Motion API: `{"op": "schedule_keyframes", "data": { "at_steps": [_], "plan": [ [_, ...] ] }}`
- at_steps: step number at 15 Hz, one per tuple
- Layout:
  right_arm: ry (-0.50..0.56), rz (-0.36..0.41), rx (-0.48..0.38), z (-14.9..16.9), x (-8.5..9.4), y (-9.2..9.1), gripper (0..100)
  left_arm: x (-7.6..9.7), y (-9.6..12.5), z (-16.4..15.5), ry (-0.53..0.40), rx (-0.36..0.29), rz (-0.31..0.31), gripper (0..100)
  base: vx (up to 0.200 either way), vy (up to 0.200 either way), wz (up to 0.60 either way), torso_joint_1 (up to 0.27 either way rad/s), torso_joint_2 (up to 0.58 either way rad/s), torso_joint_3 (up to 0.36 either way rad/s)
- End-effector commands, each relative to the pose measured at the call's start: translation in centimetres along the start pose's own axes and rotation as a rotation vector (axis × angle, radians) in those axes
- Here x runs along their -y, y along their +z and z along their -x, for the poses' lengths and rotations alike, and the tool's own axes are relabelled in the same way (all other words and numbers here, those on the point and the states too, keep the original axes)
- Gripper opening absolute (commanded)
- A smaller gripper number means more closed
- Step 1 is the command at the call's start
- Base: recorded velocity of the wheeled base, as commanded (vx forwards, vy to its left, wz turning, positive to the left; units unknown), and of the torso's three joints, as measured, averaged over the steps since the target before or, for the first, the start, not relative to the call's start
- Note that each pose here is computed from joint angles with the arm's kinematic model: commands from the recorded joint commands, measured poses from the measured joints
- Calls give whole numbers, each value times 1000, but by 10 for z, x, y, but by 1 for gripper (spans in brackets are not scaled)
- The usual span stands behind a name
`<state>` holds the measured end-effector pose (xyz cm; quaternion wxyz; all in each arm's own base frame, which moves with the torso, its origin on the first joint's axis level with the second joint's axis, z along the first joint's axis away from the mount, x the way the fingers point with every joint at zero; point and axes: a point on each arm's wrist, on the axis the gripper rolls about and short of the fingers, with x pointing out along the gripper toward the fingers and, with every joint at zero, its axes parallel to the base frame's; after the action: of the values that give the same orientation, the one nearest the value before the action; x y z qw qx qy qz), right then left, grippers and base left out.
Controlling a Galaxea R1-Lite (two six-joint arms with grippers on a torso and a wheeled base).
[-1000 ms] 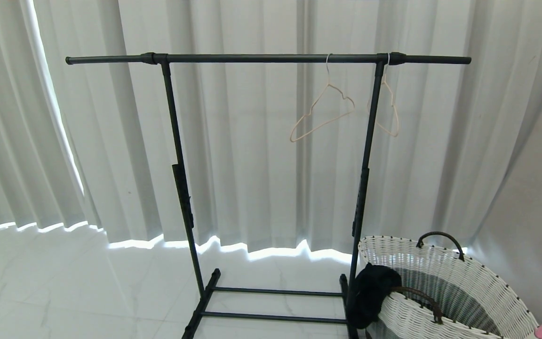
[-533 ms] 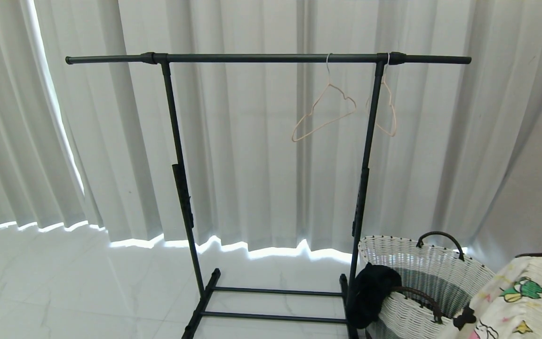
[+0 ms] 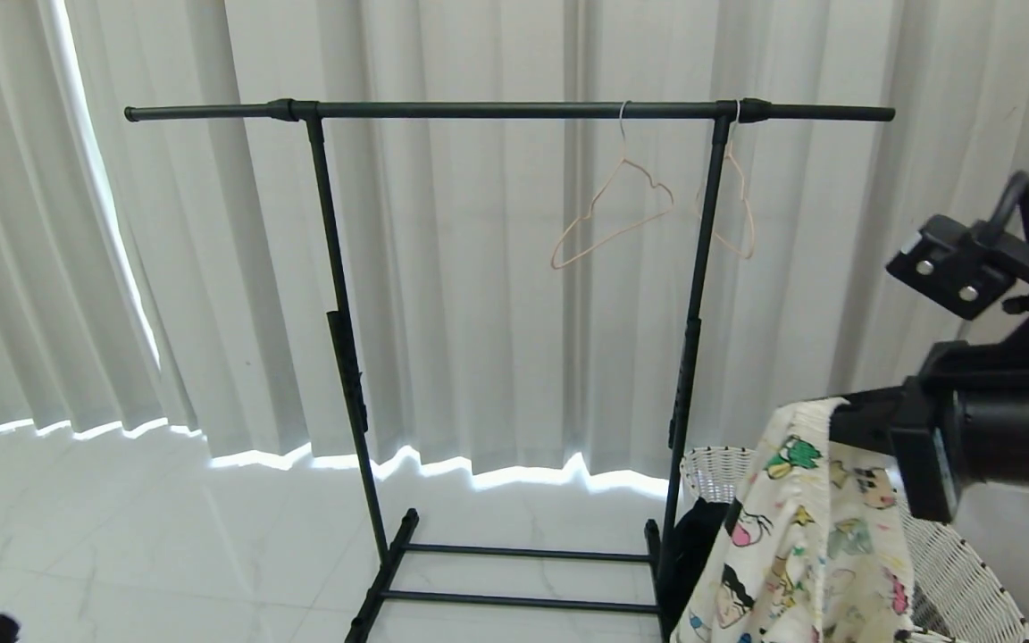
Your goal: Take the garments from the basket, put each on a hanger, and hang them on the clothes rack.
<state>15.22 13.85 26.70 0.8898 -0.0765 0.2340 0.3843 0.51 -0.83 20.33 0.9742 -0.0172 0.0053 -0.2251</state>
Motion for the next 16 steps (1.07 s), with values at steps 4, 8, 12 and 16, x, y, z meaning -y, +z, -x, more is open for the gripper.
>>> {"op": "schedule_keyframes", "data": {
  "at_steps": [4,8,12,16],
  "plan": [
    [97,23,30,-68,-36,52,0,-21,42,-117,-198,-287,93,100,0,0,0,0,0,0],
    [74,34,39,-105,-47,68,0,-6,30,-158,-271,-418,101,100,0,0,0,0,0,0],
    [97,55,106,-117,-67,90,0,33,56,-194,-396,-422,244,100,0,0,0,0,0,0],
    [87,57,138,-123,-74,99,0,46,37,-230,-353,-511,212,100,0,0,0,0,0,0]
  ]
}}
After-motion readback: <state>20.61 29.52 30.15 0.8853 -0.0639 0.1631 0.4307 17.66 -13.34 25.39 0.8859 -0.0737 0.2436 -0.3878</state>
